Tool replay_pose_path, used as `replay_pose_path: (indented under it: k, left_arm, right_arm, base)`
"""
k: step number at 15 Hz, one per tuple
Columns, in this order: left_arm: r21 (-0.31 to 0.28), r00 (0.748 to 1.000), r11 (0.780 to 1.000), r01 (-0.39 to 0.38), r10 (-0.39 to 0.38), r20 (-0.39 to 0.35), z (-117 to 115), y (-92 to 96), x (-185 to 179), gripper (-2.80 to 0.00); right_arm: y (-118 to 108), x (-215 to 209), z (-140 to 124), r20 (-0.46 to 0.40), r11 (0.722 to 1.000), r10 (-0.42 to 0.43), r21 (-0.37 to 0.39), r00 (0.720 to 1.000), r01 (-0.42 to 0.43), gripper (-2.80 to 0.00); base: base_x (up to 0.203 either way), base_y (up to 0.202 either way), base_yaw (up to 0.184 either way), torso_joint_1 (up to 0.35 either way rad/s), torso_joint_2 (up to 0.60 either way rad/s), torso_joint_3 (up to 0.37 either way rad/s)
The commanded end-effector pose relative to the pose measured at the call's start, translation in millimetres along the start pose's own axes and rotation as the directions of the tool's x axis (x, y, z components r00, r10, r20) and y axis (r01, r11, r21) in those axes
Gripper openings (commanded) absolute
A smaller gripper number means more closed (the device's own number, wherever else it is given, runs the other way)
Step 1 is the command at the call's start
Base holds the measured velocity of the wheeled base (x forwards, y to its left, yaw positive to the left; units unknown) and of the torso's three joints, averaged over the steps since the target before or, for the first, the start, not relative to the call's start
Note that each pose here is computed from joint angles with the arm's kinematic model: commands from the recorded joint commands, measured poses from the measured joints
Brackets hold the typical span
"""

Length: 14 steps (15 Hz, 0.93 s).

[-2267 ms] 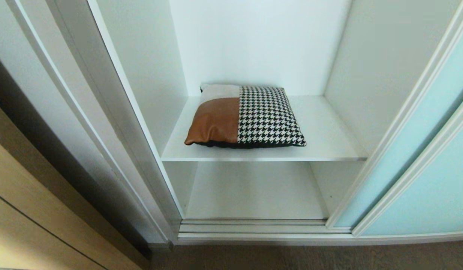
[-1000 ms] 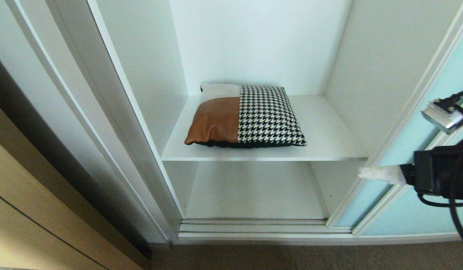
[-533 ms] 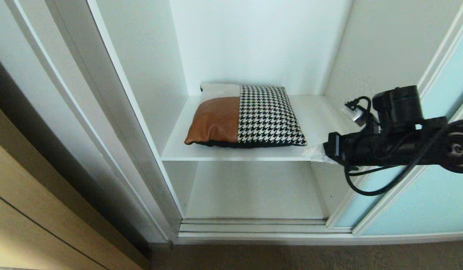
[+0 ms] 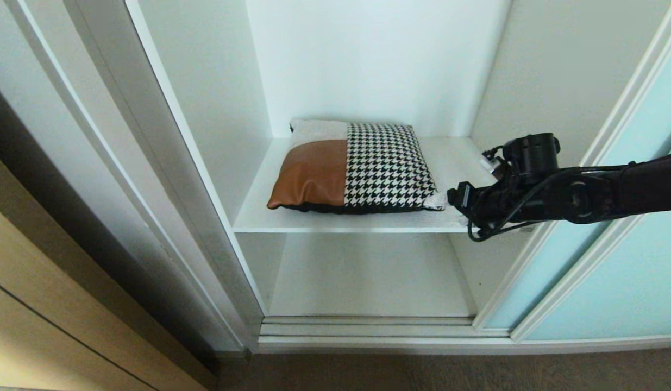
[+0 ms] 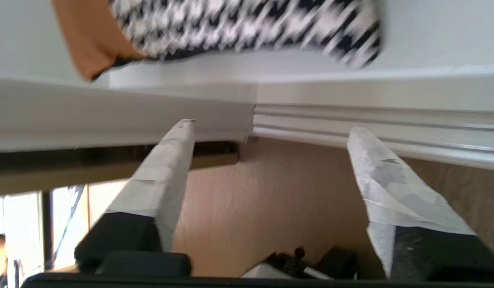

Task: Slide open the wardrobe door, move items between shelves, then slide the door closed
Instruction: Place the pillow on the lower shelf

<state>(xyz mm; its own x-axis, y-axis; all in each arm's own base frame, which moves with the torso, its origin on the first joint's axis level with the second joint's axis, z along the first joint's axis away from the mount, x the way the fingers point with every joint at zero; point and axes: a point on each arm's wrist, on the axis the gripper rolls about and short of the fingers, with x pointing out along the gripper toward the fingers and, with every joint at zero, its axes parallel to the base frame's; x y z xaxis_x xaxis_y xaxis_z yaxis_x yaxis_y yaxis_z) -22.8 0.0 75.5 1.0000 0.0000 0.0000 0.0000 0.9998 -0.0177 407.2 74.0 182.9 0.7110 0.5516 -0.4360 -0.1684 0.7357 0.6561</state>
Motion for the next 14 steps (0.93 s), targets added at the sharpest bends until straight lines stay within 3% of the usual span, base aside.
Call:
replay_pose_path:
  k: [1,5,8,10,14]
  left_arm:
    - [-0.001,1.000,1.000,0.000,0.000,-0.003,0,0.0,0,-2.80]
    - [-0.001,1.000,1.000,-0.001,0.001,-0.002,0,0.0,0,-2.80]
    - [-0.001,1.000,1.000,0.000,0.000,-0.003,0,0.0,0,-2.80]
    - [-0.001,1.000,1.000,-0.001,0.001,-0.002,0,0.0,0,-2.80]
    - [-0.001,1.000,1.000,0.000,0.000,-0.001,0,0.0,0,-2.80]
  right_arm:
    - [-19,6,10,0.018,0.999,-0.026,0.028,1.000,0.026,0.00]
    - [-32,16,19,0.034,0.996,-0.027,0.085,0.999,0.024,0.00]
    - [-30,29,32,0.029,0.984,0.087,0.153,0.996,-0.090,0.00]
    - [-33,36,34,0.024,0.978,0.156,0.136,0.987,-0.158,0.00]
    - [-49,52,41,0.060,0.977,0.170,0.118,0.984,-0.176,0.00]
  base:
    - [0.000,0.000,0.000,0.000,0.00,0.000]
    - [0.000,0.000,0.000,0.000,0.00,0.000]
    - [0.000,0.000,0.000,0.000,0.00,0.000]
    - [0.000,0.000,0.000,0.000,0.00,0.000]
    - [0.000,0.000,0.000,0.000,0.00,0.000]
